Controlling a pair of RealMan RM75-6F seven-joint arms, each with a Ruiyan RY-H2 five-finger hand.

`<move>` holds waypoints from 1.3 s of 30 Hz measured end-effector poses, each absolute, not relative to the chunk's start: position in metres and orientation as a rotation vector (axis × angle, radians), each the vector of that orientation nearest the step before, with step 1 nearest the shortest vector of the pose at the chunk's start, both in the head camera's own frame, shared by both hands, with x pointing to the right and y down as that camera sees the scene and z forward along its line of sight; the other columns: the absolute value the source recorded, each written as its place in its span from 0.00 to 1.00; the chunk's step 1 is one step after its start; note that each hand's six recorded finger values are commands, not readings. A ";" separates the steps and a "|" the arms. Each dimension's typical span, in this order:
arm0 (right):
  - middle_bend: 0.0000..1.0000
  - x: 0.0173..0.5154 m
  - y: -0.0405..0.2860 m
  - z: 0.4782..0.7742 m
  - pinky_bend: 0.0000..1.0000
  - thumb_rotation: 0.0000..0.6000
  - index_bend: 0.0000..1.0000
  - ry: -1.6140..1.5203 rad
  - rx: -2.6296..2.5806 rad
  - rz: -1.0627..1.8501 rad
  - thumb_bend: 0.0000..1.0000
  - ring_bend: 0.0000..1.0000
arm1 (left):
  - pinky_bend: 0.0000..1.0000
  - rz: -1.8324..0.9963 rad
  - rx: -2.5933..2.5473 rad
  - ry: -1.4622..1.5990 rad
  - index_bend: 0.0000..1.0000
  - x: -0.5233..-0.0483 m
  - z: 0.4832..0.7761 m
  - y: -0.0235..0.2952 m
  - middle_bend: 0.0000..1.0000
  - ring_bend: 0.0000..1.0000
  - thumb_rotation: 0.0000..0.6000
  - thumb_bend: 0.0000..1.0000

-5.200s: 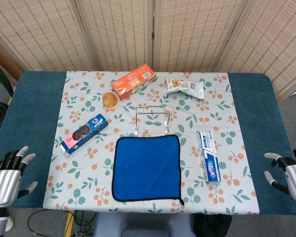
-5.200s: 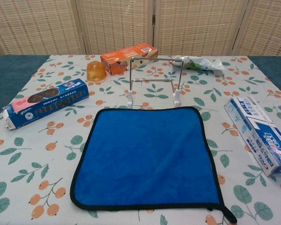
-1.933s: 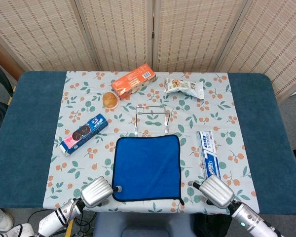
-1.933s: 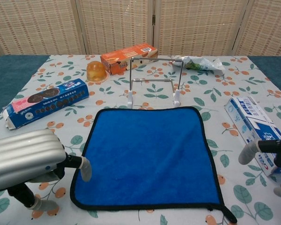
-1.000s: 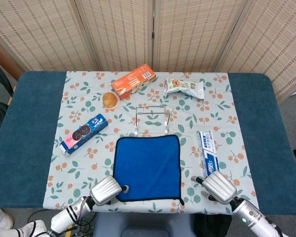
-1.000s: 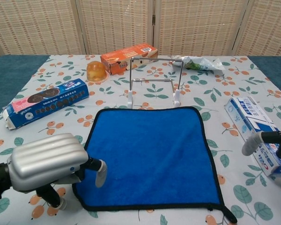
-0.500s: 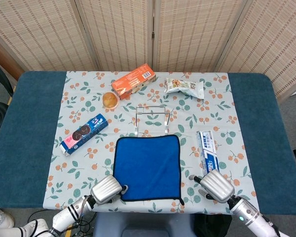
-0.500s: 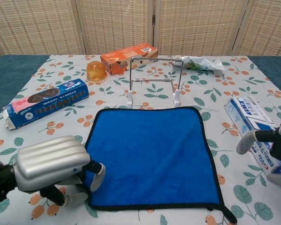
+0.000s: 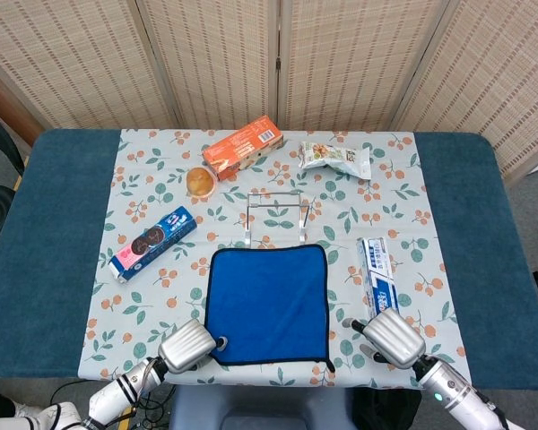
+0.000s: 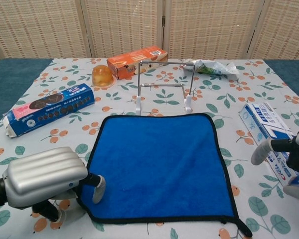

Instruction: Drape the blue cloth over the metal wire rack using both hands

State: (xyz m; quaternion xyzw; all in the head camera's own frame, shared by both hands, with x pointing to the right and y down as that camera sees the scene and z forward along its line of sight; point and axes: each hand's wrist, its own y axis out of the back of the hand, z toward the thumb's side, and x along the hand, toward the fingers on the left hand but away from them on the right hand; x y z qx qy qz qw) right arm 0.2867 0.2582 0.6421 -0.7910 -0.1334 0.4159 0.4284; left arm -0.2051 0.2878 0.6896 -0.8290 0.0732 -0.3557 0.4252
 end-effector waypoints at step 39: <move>0.92 0.228 0.286 0.679 1.00 1.00 0.33 -0.161 -2.018 0.884 0.19 0.86 | 1.00 -0.877 -2.089 0.244 0.58 -0.202 0.689 0.285 1.00 0.93 1.00 0.50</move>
